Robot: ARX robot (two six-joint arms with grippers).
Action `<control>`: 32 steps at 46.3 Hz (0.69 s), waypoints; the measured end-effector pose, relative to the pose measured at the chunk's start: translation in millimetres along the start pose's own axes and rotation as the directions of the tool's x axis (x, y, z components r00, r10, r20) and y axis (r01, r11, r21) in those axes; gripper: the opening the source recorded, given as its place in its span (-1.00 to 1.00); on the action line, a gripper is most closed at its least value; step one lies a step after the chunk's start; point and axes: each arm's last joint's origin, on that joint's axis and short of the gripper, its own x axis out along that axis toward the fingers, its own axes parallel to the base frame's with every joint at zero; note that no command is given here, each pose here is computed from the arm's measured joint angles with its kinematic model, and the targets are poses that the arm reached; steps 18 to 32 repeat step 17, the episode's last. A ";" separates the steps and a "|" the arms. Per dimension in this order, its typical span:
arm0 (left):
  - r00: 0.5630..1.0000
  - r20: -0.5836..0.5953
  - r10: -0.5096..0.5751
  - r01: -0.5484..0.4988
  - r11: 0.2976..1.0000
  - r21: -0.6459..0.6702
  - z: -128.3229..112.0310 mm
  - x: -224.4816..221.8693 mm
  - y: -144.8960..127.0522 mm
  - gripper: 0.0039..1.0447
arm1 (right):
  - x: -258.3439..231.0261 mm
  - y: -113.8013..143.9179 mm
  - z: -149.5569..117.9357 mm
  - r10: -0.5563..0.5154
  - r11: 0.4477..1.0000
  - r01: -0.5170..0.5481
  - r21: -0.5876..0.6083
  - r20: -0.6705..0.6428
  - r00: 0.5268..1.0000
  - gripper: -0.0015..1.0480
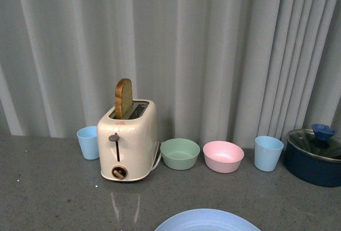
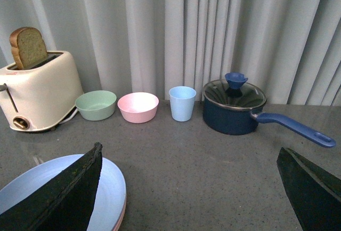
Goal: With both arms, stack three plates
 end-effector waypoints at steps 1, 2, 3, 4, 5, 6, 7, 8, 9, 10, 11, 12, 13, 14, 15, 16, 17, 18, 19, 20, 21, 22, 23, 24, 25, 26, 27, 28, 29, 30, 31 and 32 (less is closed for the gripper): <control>1.000 0.000 0.000 0.000 1.000 0.000 0.0 0.0 0.0 0.87 | 0.0 0.0 0.0 0.000 1.000 0.000 0.000 0.000 1.000 0.86; 1.000 0.000 0.000 0.000 1.000 0.000 0.0 0.0 0.0 0.87 | 0.0 0.0 0.0 0.000 1.000 0.000 0.000 0.000 1.000 0.86; 1.000 0.000 0.000 0.000 1.000 0.000 0.0 0.0 0.0 0.87 | 0.0 0.0 0.0 0.000 1.000 0.000 0.000 0.000 1.000 0.86; 1.000 0.000 0.000 0.000 1.000 0.000 0.0 0.0 0.0 0.87 | 0.0 0.0 0.0 0.000 1.000 0.000 0.000 0.000 1.000 0.86; 1.000 0.000 0.000 0.000 1.000 0.000 0.0 0.0 0.0 0.87 | 0.0 0.0 0.0 0.000 1.000 0.000 0.000 0.000 1.000 0.86; 1.000 0.000 0.000 0.000 1.000 0.000 0.0 0.0 0.0 0.87 | 0.0 0.0 0.0 0.000 1.000 0.000 0.000 0.000 1.000 0.86; 1.000 0.000 0.000 0.000 1.000 0.000 0.0 0.0 0.0 0.87 | 0.0 0.0 0.0 0.000 1.000 0.000 0.000 0.000 1.000 0.86; 1.000 0.000 0.000 0.000 1.000 0.000 0.0 0.0 0.0 0.87 | 0.0 0.0 0.0 0.000 1.000 0.000 0.000 0.000 1.000 0.86; 1.000 0.000 0.000 0.000 1.000 0.000 0.0 0.0 0.0 0.87 | 0.0 0.0 0.0 0.000 1.000 0.000 0.000 0.000 1.000 0.86; 1.000 0.000 0.000 0.000 1.000 0.000 0.0 0.0 0.0 0.87 | 0.0 0.0 0.0 0.000 1.000 0.000 0.000 0.000 1.000 0.86; 1.000 0.000 0.000 0.000 1.000 0.000 0.0 0.0 0.0 0.87 | 0.0 0.0 0.0 0.000 1.000 0.000 0.000 0.000 1.000 0.86; 1.000 0.000 0.000 0.000 1.000 0.000 0.0 0.0 0.0 0.87 | 0.0 0.0 0.0 0.000 1.000 0.000 0.000 0.000 1.000 0.86; 1.000 0.000 0.000 0.000 1.000 0.000 0.0 0.0 0.0 0.87 | 0.0 0.0 0.0 0.000 1.000 0.000 0.000 0.000 1.000 0.86; 1.000 0.000 0.000 0.000 1.000 0.000 0.0 0.0 0.0 0.87 | 0.0 0.0 0.0 0.000 1.000 0.000 0.000 0.000 1.000 0.86; 1.000 0.000 0.000 0.000 1.000 0.000 0.0 0.0 0.0 0.87 | 0.0 0.0 0.0 0.000 1.000 0.000 0.000 0.000 1.000 0.86; 1.000 0.000 0.000 0.000 1.000 0.000 0.0 0.0 0.0 0.87 | 0.0 0.0 0.0 0.000 1.000 0.000 0.000 0.000 1.000 0.86; 1.000 0.000 0.000 0.000 1.000 0.000 0.0 0.0 0.0 0.87 | 0.0 0.0 0.0 0.000 1.000 0.000 0.000 0.000 1.000 0.86; 1.000 0.000 0.000 0.000 1.000 0.000 0.0 0.0 0.0 0.87 | 0.0 0.0 0.0 0.000 1.000 0.000 0.000 0.000 1.000 0.86; 1.000 0.000 0.000 0.000 1.000 0.000 0.0 0.0 0.0 0.87 | 0.0 0.0 0.0 0.000 1.000 0.000 0.000 0.000 1.000 0.86; 1.000 0.000 0.000 0.000 1.000 0.000 0.0 0.0 0.0 0.87 | 0.0 0.0 0.0 0.000 1.000 0.000 0.000 0.000 1.000 0.86; 1.000 0.000 0.000 0.000 1.000 0.000 0.0 0.0 0.0 0.87 | 0.0 0.0 0.0 0.000 1.000 0.000 0.000 0.000 1.000 0.86; 1.000 0.000 0.000 0.000 1.000 0.000 0.0 0.0 0.0 0.87 | 0.0 0.0 0.0 0.000 1.000 0.000 0.000 0.000 1.000 0.86; 1.000 0.000 0.000 0.000 1.000 0.000 0.0 0.0 0.0 0.87 | 0.0 0.0 0.0 0.000 1.000 0.000 0.000 0.000 1.000 0.86; 1.000 0.000 0.000 0.000 1.000 0.000 0.0 0.0 0.0 0.87 | 0.0 0.0 0.0 0.000 1.000 0.000 0.000 0.000 1.000 0.86; 1.000 0.000 0.000 0.000 1.000 0.000 0.0 0.0 0.0 0.87 | 0.0 0.0 0.0 0.000 1.000 0.000 0.000 0.000 1.000 0.86; 1.000 0.000 0.000 0.000 1.000 0.000 0.0 0.0 0.0 0.87 | 0.0 0.0 0.0 0.000 1.000 0.000 0.000 0.000 1.000 0.86; 1.000 0.000 0.000 0.000 1.000 0.000 0.0 0.0 0.0 0.87 | 0.0 0.0 0.0 0.000 1.000 0.000 0.000 0.000 1.000 0.86; 1.000 0.000 0.000 0.000 1.000 0.000 0.0 0.0 0.0 0.87 | 0.0 0.0 0.0 0.000 1.000 0.000 0.000 0.000 1.000 0.86; 1.000 0.000 0.000 0.000 1.000 0.000 0.0 0.0 0.0 0.87 | 0.0 0.0 0.0 0.000 1.000 0.000 0.000 0.000 1.000 0.86; 1.000 0.000 0.000 0.000 1.000 0.000 0.0 0.0 0.0 0.87 | 0.0 0.0 0.0 0.000 1.000 0.000 0.000 0.000 1.000 0.86; 1.000 0.000 0.000 0.000 1.000 0.000 0.0 0.0 0.0 0.87 | 0.0 0.0 0.0 0.000 1.000 0.000 0.000 0.000 1.000 0.86; 1.000 0.000 0.000 0.000 1.000 0.000 0.0 0.0 0.0 0.87 | 0.0 0.0 0.0 0.000 1.000 0.000 0.000 0.000 1.000 0.86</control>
